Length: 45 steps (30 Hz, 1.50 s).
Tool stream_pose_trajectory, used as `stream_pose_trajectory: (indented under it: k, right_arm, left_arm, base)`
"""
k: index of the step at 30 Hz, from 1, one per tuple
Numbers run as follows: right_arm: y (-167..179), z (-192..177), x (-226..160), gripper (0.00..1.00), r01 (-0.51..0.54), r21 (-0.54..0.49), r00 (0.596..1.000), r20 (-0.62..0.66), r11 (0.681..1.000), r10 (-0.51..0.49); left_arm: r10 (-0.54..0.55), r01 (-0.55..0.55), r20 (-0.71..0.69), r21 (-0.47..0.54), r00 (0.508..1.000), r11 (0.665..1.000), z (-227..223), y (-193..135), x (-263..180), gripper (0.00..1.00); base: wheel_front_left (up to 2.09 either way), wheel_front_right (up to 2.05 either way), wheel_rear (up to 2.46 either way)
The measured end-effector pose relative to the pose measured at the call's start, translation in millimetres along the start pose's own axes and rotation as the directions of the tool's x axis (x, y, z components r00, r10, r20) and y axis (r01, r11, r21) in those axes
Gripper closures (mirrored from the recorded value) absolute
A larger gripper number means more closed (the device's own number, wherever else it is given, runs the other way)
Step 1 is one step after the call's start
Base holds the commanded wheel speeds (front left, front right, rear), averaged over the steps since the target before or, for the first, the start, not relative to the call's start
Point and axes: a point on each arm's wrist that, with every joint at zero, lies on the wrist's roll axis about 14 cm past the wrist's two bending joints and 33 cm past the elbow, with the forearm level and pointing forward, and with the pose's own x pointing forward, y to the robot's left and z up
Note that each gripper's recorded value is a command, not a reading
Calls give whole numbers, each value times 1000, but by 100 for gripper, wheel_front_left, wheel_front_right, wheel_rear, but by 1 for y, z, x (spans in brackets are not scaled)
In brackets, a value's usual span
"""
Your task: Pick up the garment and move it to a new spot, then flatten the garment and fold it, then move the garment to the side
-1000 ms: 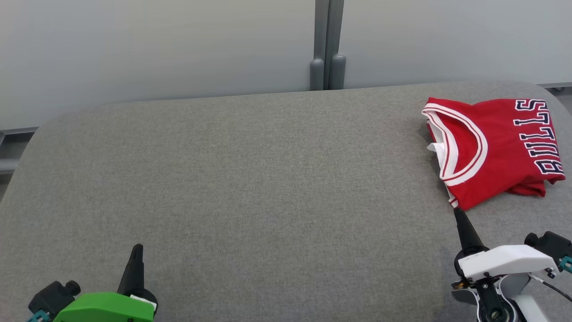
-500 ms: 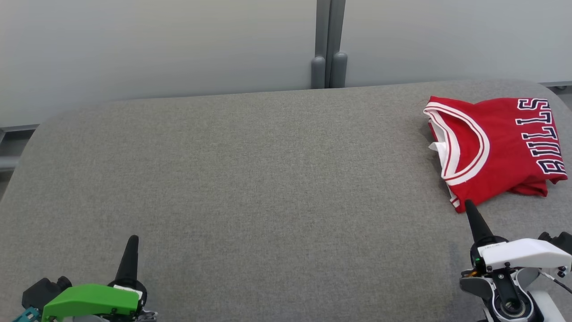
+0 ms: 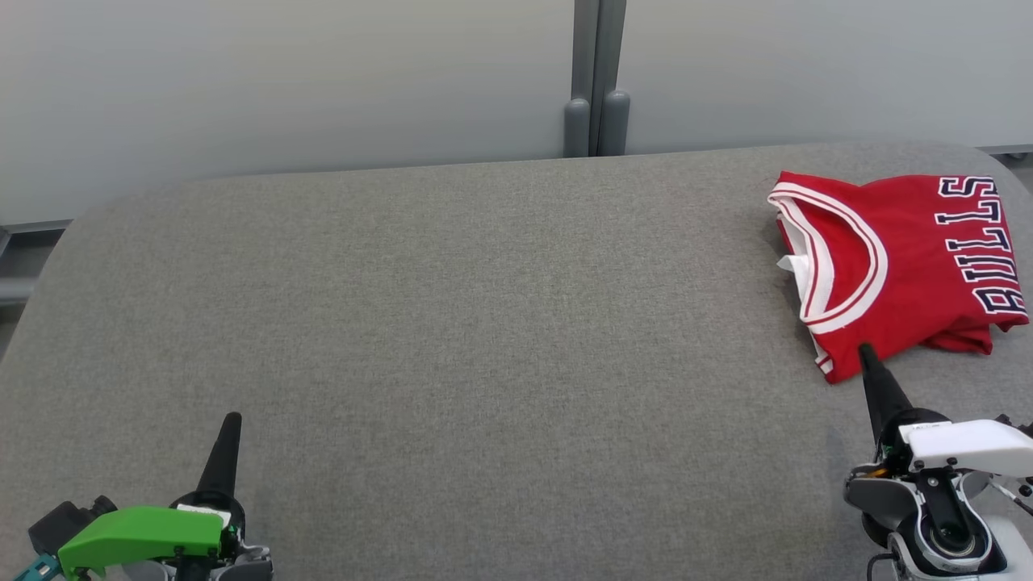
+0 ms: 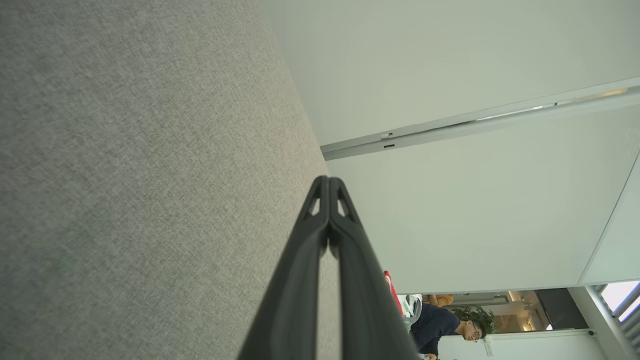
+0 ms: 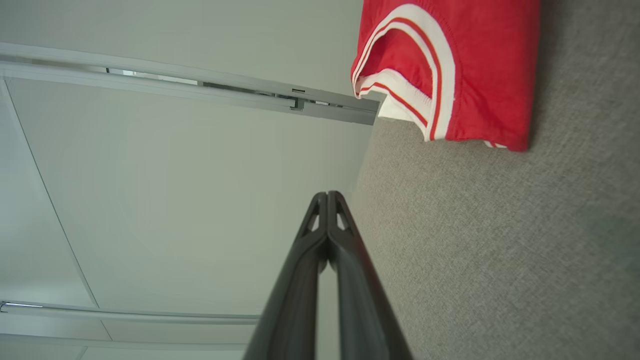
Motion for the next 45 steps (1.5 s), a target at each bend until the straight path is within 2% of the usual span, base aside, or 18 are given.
stream_pose_trajectory:
  k: [17, 45]
  right_arm:
    - [7, 14, 6, 100, -44, 206, 999, 29, 978, 39]
    - [9, 15, 9, 100, -53, 210, 998, 32, 976, 47]
  left_arm:
    - [-41, 43, 14, -186, 999, 982, 11, -8, 8, 100]
    - [-44, 47, 20, -187, 999, 981, 13, -8, 9, 100]
  base:
    - [0, 0, 0]
    - [0, 0, 0]
